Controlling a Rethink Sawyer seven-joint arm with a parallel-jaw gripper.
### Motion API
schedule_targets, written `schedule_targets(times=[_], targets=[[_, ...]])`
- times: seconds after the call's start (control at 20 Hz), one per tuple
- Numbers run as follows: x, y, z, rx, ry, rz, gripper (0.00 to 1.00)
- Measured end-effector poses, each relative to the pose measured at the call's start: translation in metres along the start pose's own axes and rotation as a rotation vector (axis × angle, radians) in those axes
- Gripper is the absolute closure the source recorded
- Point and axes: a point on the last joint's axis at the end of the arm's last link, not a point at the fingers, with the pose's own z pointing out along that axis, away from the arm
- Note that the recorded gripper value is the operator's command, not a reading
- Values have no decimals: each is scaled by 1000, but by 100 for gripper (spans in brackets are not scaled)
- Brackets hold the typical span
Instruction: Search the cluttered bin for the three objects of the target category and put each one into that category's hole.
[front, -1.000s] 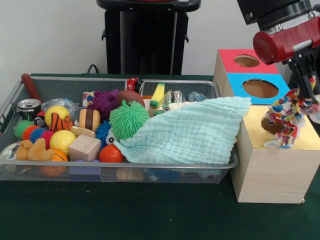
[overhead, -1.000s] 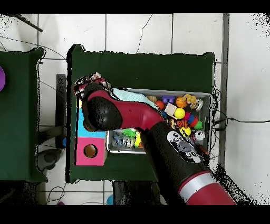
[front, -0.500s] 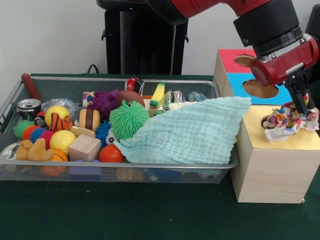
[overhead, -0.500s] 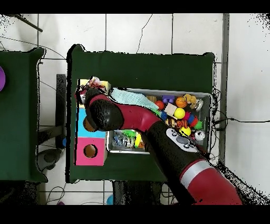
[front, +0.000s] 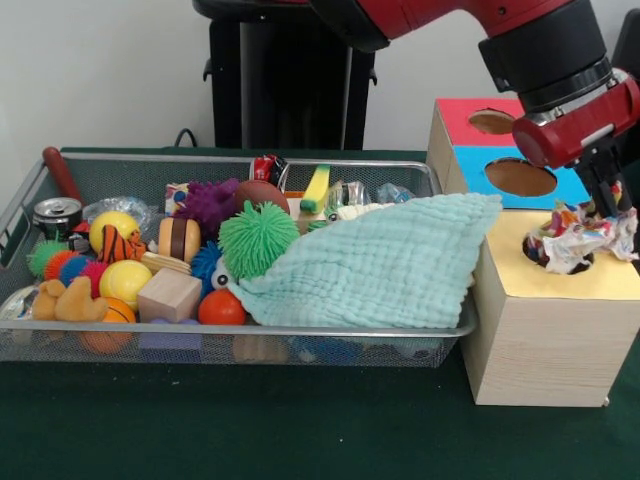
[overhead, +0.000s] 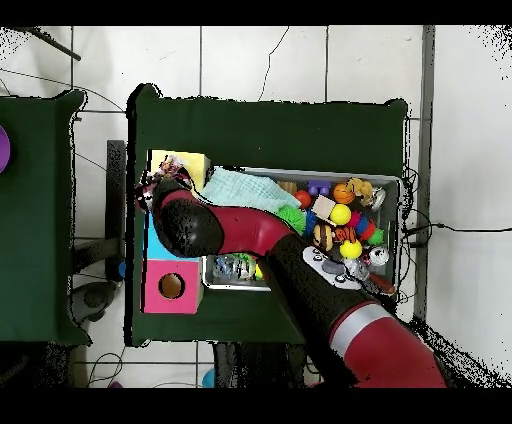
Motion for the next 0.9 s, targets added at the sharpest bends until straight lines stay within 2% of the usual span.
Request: schedule_targets(times=[0.5,0.7,0.9], targets=[[3,18,-3,78,27,-98,100],[5,12,-10,113,33,-131,100],[8,-5,-18,129,37,-136,100]])
